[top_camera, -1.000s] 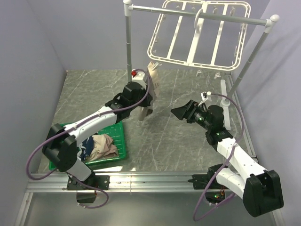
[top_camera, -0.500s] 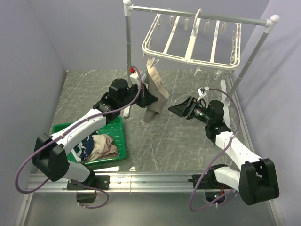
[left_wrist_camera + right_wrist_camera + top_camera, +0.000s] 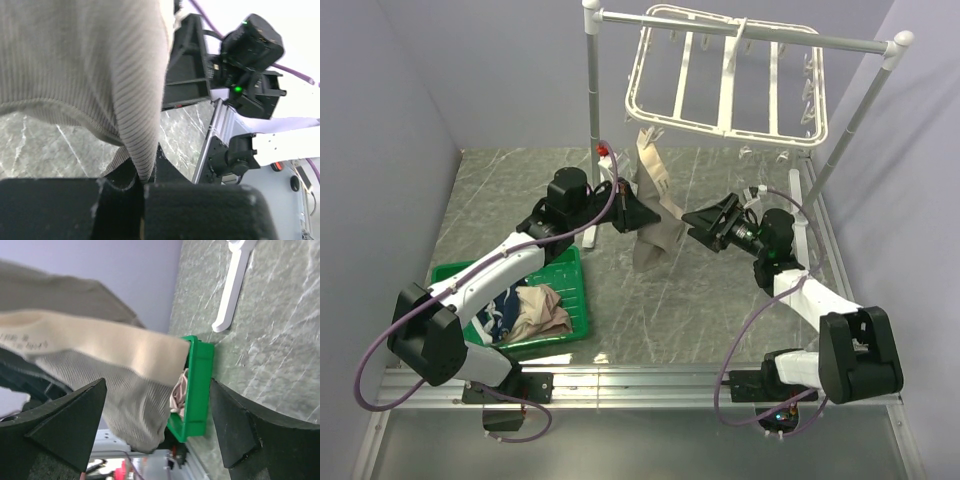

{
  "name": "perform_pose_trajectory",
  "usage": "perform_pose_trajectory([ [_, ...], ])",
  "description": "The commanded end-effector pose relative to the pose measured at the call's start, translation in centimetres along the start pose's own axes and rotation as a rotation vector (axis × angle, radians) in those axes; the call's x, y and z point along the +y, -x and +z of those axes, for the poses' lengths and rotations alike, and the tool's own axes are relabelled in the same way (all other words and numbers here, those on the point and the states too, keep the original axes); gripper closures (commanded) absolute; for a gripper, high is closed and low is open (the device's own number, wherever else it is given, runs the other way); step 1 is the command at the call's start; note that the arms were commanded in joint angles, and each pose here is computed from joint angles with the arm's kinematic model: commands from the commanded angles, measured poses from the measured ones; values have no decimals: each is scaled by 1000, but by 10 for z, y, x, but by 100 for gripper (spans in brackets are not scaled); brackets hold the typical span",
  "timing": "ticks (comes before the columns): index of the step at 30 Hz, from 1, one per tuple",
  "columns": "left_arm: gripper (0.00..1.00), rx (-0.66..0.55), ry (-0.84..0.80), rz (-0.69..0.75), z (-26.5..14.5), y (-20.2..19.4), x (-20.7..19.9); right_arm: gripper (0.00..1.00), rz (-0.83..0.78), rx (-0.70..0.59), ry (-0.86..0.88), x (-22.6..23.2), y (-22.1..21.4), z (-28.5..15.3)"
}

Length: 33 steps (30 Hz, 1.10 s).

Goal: Clip the underwear to the hanger

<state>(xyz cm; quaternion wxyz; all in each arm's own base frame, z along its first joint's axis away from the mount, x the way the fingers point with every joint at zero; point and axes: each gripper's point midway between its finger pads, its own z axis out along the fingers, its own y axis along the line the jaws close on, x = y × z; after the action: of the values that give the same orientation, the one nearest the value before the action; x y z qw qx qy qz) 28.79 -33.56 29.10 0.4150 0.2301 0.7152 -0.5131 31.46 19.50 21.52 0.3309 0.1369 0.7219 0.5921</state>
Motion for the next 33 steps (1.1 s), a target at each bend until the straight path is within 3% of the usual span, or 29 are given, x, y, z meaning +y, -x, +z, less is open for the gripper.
perform_pose_trajectory([
  [1,100,-57,-92,35,-9,18,-26,10,62,-33,39,13,14,5],
  [7,100,-56,-102,26,-8,16,-27,17,102,-41,82,24,19,8],
  [18,100,-54,-107,11,-8,14,-27,37,104,-35,101,30,28,17],
  [21,100,-50,-112,11,-8,14,-28,49,96,-22,123,34,26,17],
  [22,100,-49,-109,10,-7,14,-27,61,88,-17,133,36,26,16],
  [24,100,-48,-101,20,-8,14,-26,73,72,-15,153,42,26,13],
  [25,100,-48,-96,23,-8,14,-25,86,70,-11,150,42,24,12],
  [27,100,-54,-74,32,-9,15,-21,100,27,-23,154,49,25,6],
  [29,92,-46,-57,22,-10,12,-19,100,-12,-37,154,57,25,-3],
  [30,79,-52,-38,21,-11,13,-17,100,-32,-50,150,59,27,-7],
  [33,56,-80,1,24,-20,13,-14,100,-95,-78,143,71,27,-23],
])
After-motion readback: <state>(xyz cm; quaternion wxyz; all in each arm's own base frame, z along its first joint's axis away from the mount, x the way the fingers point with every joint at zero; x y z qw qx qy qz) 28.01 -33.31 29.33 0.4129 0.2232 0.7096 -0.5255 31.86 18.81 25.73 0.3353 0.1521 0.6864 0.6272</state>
